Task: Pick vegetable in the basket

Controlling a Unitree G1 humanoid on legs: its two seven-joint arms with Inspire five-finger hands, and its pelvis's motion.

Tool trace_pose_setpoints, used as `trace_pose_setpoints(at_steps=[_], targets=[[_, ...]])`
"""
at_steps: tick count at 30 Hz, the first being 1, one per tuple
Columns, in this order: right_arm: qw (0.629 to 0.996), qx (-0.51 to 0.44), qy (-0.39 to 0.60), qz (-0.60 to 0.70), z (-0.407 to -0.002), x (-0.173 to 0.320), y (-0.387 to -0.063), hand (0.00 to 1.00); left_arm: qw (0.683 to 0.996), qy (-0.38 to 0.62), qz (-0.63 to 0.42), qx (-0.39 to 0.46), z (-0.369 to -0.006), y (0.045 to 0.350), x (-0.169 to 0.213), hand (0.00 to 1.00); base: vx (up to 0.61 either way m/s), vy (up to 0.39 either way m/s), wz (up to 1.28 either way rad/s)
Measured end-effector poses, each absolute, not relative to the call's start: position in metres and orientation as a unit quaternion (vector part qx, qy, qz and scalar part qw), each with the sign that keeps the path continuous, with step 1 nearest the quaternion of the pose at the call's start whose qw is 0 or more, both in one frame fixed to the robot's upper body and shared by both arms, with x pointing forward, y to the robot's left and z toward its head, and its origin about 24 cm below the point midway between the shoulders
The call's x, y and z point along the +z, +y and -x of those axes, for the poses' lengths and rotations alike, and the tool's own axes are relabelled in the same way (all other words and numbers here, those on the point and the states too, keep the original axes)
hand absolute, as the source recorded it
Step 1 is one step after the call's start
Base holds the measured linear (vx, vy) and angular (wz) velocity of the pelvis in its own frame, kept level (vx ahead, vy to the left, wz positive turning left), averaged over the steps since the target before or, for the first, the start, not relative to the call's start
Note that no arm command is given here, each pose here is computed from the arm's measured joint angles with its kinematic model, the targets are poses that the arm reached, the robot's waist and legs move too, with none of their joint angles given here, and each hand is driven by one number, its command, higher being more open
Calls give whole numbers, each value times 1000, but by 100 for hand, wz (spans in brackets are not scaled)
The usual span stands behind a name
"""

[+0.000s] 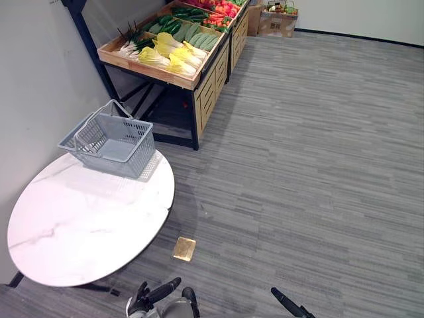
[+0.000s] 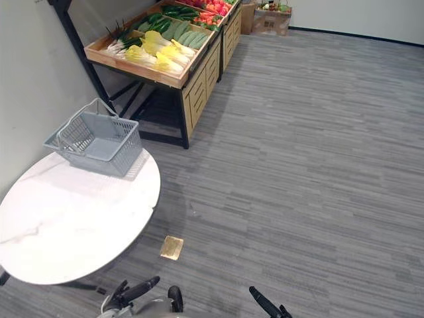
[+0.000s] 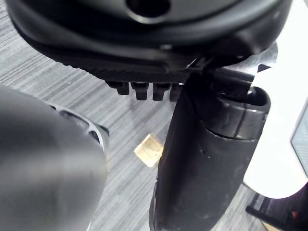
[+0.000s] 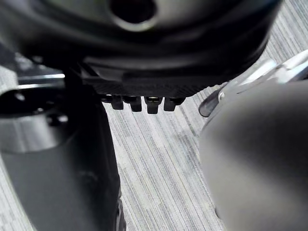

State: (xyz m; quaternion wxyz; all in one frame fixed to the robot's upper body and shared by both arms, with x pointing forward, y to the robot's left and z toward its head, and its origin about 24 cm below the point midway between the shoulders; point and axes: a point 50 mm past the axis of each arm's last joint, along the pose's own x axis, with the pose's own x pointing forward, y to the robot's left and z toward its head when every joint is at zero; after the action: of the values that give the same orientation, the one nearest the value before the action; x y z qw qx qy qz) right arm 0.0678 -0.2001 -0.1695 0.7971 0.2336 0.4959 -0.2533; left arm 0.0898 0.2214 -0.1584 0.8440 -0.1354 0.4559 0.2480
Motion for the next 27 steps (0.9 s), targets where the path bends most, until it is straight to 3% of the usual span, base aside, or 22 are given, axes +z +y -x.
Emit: trace_pose_setpoints(at_steps=[5,8,15,19,27], targets=[[810,-222,498,-215,-73,-169,-198,100,826,486,126,258,-67,228,-162,100,259,31,-71],[786,-254,523,-209,-42,-171,-210,100,832,497,110,223,-67,218,-164,100,410,121,-23],[779,-272,518,-226,-38,-172,-207,100,846,495,74,185,-79,219,-161,100,145,11,24],[804,-267,483,-222,-58,-167,-213,100,844,500,81,175,-82,211,-163,100,287,-202,25],[805,-269,484,-212,-61,-166,-221,100,843,493,119,177,-89,188,-166,100,435,-336,22]])
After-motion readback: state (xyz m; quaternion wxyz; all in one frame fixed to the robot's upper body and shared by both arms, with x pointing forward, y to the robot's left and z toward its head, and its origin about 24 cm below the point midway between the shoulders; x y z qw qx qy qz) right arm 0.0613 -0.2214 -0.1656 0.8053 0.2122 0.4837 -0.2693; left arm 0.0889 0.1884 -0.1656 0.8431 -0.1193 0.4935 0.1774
